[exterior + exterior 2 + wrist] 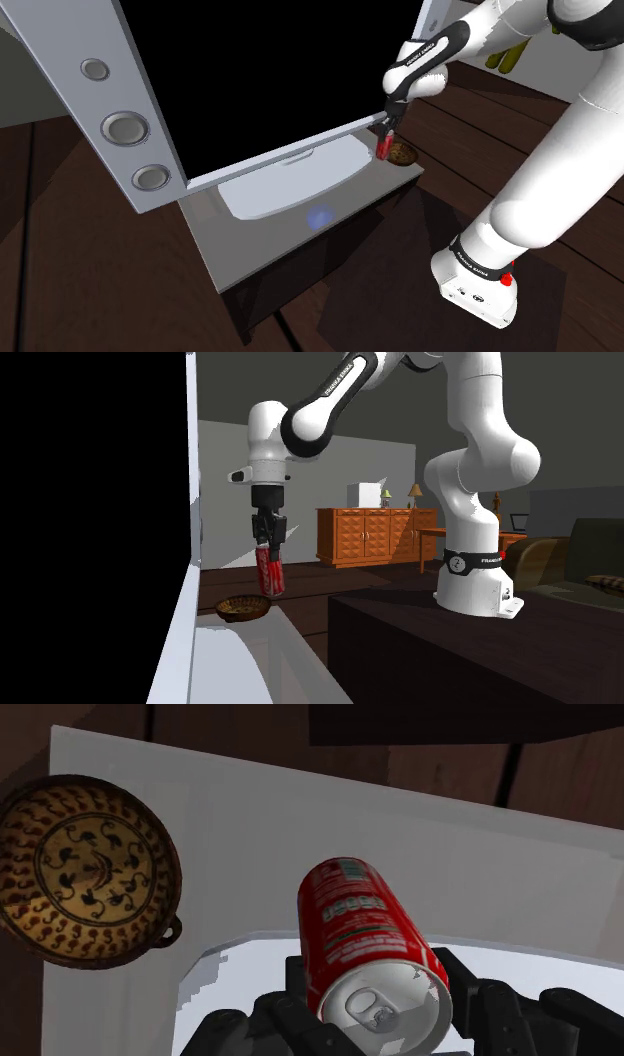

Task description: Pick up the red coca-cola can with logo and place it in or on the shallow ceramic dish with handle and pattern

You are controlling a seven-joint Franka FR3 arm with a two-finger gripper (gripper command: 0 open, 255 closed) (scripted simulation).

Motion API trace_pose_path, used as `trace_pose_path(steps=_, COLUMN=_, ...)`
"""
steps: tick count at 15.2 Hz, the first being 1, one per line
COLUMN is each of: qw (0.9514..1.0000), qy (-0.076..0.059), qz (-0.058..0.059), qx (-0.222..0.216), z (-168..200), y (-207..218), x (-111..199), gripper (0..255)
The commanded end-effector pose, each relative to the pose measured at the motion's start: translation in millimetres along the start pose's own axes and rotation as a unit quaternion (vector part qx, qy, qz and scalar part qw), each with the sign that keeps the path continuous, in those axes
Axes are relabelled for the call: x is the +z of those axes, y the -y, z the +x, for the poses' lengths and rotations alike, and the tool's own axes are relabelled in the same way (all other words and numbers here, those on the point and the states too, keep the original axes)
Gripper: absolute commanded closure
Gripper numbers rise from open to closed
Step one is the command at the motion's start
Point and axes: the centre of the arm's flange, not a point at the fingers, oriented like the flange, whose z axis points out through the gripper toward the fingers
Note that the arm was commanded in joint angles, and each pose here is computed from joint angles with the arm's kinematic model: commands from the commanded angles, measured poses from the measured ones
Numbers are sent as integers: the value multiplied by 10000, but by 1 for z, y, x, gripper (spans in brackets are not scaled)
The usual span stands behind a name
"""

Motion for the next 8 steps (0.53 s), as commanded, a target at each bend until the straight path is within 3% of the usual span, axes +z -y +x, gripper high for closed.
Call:
trace_pose_path(steps=1, qw=10000, qy=-1, qz=-1, qx=-9, z=-1, y=-27, x=-1, gripper=255)
trace_pose_path(steps=8, qw=10000, qy=-1, qz=-1, qx=-9, z=-9, y=-119, x=-8, gripper=255)
